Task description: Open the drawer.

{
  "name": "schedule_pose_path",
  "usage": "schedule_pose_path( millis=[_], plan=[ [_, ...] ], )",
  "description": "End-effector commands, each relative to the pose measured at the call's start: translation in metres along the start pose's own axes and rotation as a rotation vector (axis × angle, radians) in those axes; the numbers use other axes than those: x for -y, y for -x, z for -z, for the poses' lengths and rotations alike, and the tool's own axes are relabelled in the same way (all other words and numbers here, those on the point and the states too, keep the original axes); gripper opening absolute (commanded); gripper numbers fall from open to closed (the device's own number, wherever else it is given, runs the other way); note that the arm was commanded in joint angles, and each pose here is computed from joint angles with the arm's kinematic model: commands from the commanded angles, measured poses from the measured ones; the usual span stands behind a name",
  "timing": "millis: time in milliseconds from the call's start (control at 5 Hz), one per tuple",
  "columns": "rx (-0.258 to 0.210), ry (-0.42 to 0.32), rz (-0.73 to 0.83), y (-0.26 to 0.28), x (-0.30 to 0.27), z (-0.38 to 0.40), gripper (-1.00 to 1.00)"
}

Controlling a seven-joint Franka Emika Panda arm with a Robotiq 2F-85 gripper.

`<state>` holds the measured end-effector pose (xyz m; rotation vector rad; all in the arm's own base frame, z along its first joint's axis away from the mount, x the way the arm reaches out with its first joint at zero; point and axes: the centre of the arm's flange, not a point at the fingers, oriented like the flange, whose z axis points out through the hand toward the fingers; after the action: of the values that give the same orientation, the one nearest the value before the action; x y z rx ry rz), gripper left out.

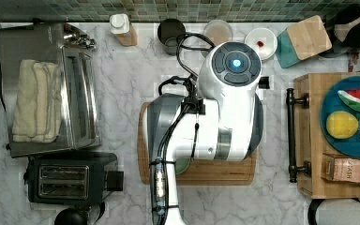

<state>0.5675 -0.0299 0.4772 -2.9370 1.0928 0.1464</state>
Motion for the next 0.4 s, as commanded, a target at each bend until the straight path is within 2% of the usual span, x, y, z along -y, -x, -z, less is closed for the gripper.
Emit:
schedule_pose_path(
  millis=[200, 400],
  plan=[
    [-0.084, -0.049, 0.091, 0.002, -0.022, -0.023, 1.0],
    [-0.092, -0.024, 0.235, -0.018, -0.046, -0.034, 1.0]
  ],
)
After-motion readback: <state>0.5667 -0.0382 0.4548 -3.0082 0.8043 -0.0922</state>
